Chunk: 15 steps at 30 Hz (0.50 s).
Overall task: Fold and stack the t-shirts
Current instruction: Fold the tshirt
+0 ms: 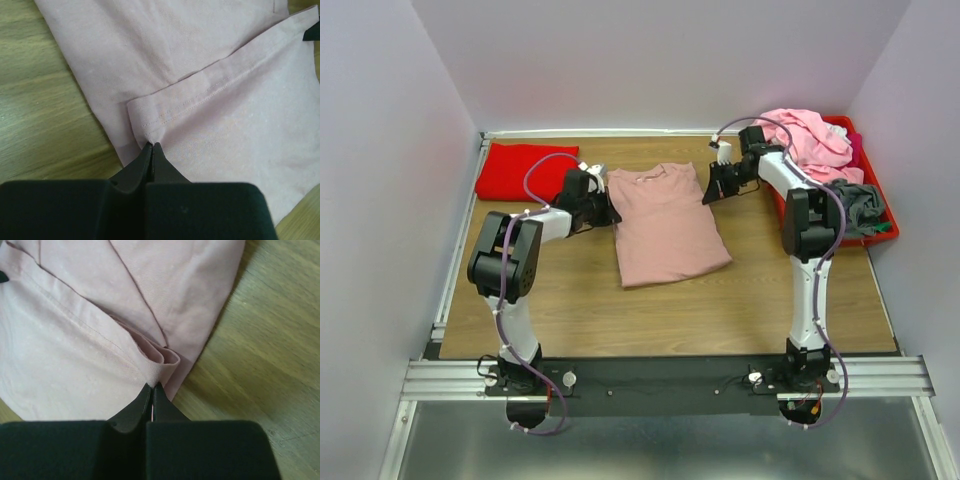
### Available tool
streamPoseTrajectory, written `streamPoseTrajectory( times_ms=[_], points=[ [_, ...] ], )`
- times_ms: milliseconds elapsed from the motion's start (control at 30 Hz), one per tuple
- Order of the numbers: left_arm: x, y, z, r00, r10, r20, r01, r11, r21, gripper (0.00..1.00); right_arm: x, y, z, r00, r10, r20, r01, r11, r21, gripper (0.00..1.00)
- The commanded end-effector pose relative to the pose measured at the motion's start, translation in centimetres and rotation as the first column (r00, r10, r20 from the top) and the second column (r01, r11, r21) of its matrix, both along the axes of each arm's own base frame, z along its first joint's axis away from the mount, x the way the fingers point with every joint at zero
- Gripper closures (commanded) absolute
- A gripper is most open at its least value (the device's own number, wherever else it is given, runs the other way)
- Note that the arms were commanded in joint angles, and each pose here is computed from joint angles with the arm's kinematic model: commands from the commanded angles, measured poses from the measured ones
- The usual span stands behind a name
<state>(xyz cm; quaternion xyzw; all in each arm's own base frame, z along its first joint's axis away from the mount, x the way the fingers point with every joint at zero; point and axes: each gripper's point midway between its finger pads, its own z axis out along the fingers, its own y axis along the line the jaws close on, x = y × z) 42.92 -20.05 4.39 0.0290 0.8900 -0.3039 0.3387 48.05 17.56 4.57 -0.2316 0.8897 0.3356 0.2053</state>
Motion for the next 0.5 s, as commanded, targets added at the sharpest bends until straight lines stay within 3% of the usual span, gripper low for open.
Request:
streamPoseTrajectory(
  times_ms=[0,100,167,233,267,333,400,467],
  points=[
    [1.4,0.6,1.1,0.999,0.026,0.047,-0.027,0.999,0.026,1.0,0.8,-0.6,-0.5,0.999,-0.02,0.033,0.021,0.998,-0.053,0.91],
    [1.6,1.5,1.8,0.996,0.06,0.065,-0.064,0.996,0.065,0.98,0.8,-0.8,0.5,0.998,-0.018,0.061,0.022,0.997,-0.067,0.76],
    [1.7,2.3,3.1,0.993,0.077,0.093,-0.087,0.991,0.1,0.82,0.4,-1.3,1.4,0.997,-0.017,0.082,0.024,0.996,-0.087,0.66],
    [2.0,3.6,7.2,0.973,0.125,0.193,-0.15,0.982,0.119,0.62,-0.1,-1.7,4.7,0.987,-0.003,0.162,0.019,0.995,-0.102,0.61],
    [1.8,4.0,8.9,0.963,0.128,0.237,-0.162,0.979,0.126,0.58,-0.7,-1.8,5.8,0.984,0.004,0.179,0.013,0.995,-0.098,0.56],
    [0.4,4.9,13.2,0.934,0.148,0.325,-0.191,0.976,0.103,0.48,-3.2,-2.4,5.6,0.989,0.013,0.149,0.001,0.995,-0.096,0.54],
    [-2.0,4.7,15.3,0.925,0.136,0.356,-0.165,0.985,0.053,0.29,-6.9,-2.6,6.0,0.991,0.041,0.128,-0.031,0.996,-0.08,0.46],
    [-3.9,3.9,15.0,0.941,0.095,0.326,-0.106,0.994,0.016,0.27,-9.5,-2.3,5.9,0.994,0.057,0.096,-0.053,0.997,-0.047,0.44]
  ],
)
